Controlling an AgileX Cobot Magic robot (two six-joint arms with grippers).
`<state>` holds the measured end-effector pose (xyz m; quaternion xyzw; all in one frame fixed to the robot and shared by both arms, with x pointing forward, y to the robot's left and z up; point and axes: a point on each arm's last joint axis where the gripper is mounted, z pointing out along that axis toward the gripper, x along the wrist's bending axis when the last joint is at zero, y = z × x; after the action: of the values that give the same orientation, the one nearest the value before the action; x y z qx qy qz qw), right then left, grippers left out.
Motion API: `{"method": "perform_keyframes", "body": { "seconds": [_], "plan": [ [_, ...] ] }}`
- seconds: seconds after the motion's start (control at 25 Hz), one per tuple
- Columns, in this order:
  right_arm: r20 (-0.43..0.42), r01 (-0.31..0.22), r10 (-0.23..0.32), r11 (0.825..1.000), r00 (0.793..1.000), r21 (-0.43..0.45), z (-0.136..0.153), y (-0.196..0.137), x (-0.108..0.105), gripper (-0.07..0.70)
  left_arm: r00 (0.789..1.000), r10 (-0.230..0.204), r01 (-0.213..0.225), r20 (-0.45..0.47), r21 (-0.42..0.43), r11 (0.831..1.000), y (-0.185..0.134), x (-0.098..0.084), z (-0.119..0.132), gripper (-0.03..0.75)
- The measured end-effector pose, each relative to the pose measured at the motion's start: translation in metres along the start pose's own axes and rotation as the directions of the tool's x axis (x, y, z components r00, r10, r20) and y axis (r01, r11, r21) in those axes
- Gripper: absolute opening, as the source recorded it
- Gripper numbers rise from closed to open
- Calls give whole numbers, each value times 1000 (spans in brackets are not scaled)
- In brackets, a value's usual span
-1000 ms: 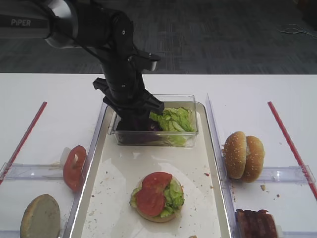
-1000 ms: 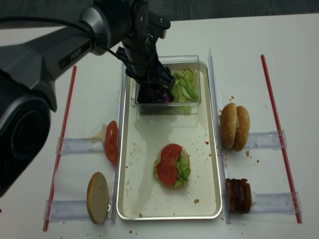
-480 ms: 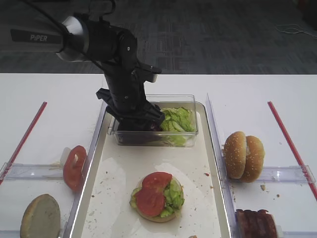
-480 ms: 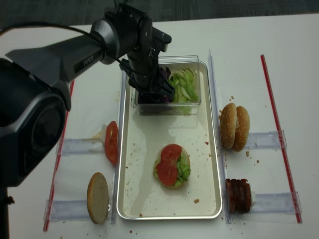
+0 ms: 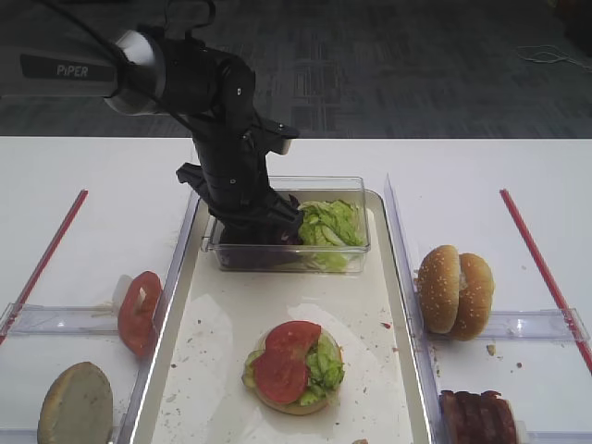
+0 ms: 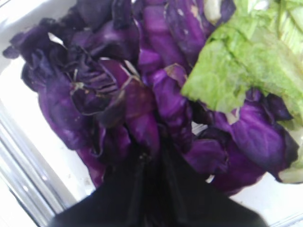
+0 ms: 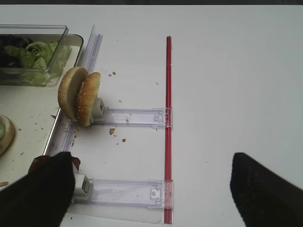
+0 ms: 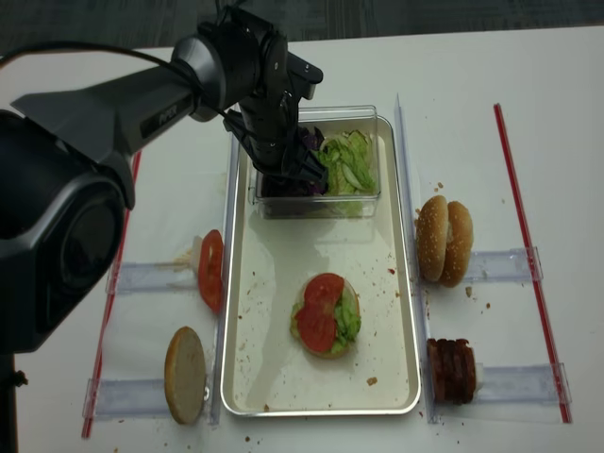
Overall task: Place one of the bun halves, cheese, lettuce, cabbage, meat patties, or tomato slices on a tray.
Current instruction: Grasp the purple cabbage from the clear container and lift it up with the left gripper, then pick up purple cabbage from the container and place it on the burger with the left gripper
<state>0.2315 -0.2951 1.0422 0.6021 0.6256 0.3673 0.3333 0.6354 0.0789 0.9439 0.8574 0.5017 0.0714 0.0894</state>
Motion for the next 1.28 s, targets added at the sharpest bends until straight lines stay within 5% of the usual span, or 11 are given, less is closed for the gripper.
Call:
{"method": "perform_keyframes", "body": {
  "seconds": [0.16, 0.56, 0.76, 1.28],
  "plan": [
    [0, 0, 0, 1000, 1000, 0, 0, 0, 0, 689, 1000, 0, 0, -1, -5, 1000, 0, 0, -8, 49],
    [0, 0, 0, 1000, 1000, 0, 0, 0, 0, 689, 1000, -6, 5, -2, -140, 990, -2, 3, -88, 47],
    [0, 2, -2, 1000, 1000, 0, 0, 0, 0, 689, 1000, -6, 6, -4, -159, 987, -5, 4, -104, 47],
    [0, 2, -2, 1000, 1000, 0, 0, 0, 0, 689, 999, 38, -37, -8, 33, 999, -23, 4, -103, 46]
  ]
}}
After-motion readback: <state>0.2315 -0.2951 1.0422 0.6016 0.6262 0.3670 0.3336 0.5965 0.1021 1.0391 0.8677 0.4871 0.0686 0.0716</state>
